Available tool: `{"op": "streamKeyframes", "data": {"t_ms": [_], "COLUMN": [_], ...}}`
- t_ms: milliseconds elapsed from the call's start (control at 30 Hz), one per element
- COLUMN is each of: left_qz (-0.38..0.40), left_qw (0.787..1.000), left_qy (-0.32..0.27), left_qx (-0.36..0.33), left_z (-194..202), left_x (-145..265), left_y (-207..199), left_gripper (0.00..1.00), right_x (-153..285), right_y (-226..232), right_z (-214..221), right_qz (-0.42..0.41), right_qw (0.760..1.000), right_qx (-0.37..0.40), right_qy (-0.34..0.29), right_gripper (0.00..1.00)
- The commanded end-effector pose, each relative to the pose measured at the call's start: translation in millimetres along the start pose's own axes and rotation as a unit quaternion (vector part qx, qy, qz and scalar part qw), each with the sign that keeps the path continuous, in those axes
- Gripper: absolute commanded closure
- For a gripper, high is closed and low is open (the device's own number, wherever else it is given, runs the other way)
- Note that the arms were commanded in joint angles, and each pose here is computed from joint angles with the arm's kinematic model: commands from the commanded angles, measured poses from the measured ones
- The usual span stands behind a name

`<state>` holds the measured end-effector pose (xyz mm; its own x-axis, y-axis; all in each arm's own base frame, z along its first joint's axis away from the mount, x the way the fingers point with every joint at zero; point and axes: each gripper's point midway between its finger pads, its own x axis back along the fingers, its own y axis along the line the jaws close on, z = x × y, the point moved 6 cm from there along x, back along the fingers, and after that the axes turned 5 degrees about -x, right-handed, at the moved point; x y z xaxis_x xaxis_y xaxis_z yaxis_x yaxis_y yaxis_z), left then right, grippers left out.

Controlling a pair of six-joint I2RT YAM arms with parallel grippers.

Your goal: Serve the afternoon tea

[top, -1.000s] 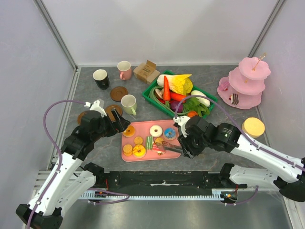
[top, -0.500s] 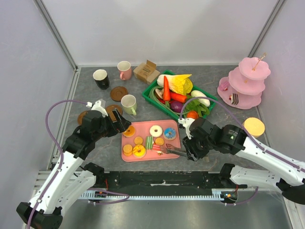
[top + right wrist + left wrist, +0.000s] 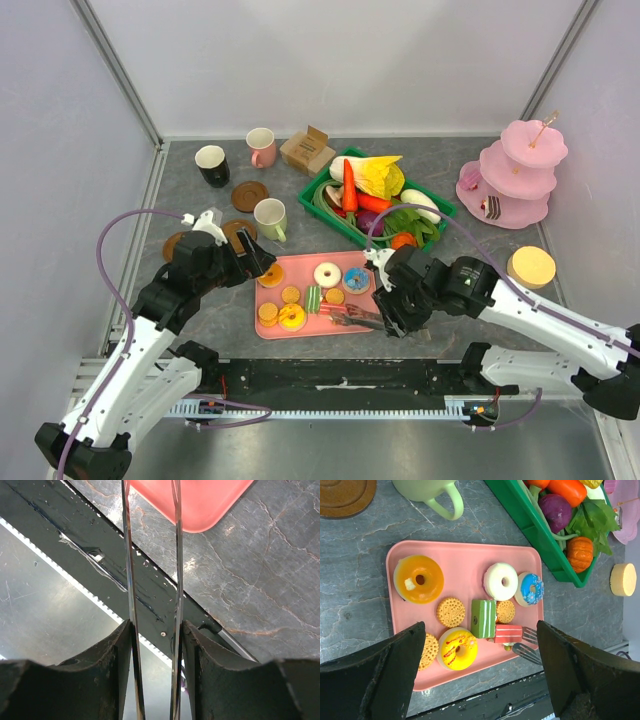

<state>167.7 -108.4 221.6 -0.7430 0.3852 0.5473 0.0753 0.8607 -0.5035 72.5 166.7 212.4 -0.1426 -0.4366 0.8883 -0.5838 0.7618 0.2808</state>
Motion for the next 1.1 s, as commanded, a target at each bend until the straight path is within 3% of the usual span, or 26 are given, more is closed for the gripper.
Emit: {"op": "streamKeyframes", "data": {"t_ms": [0, 333, 633, 833, 933, 1067], "left_qz": [0.016, 0.020, 0.020, 0.020, 0.020, 0.020], "left_qw": [1.000, 1.000, 1.000, 1.000, 1.000, 1.000], "left_qy": [-0.009, -0.013, -0.012, -0.013, -0.013, -0.013], "left_qx": [0.007, 0.004, 0.003, 0.005, 0.005, 0.006], "left_z": [-3.8, -5.3, -4.9, -5.5, -5.2, -4.7], "left_x": [-2.1, -1.7, -1.9, -1.7, -1.7, -1.9], "left_y": [-4.9, -5.8, -5.9, -6.0, -5.8, -5.7], "left_gripper": [0.02, 0.02, 0.02, 0.02, 0.02, 0.02], "right_x": [-4.8, -12.7, -2.8, 10.6, 17.3, 23.4], "right_y": [3.2, -0.7, 0.9, 0.3, 1.6, 0.0], "right_z": [-2.9, -5.9, -10.4, -12.9, -12.8, -13.4], "right_qz": [-0.003, 0.026, 0.028, 0.032, 0.026, 0.027], "right_qw": [1.000, 0.999, 0.999, 0.997, 0.996, 0.995], "right_qx": [-0.010, -0.030, -0.041, -0.056, -0.061, -0.063], "right_qy": [-0.002, 0.005, -0.016, -0.048, -0.059, -0.078], "right_gripper": [0.50, 0.55, 0.74, 0.94, 1.00, 1.00]}}
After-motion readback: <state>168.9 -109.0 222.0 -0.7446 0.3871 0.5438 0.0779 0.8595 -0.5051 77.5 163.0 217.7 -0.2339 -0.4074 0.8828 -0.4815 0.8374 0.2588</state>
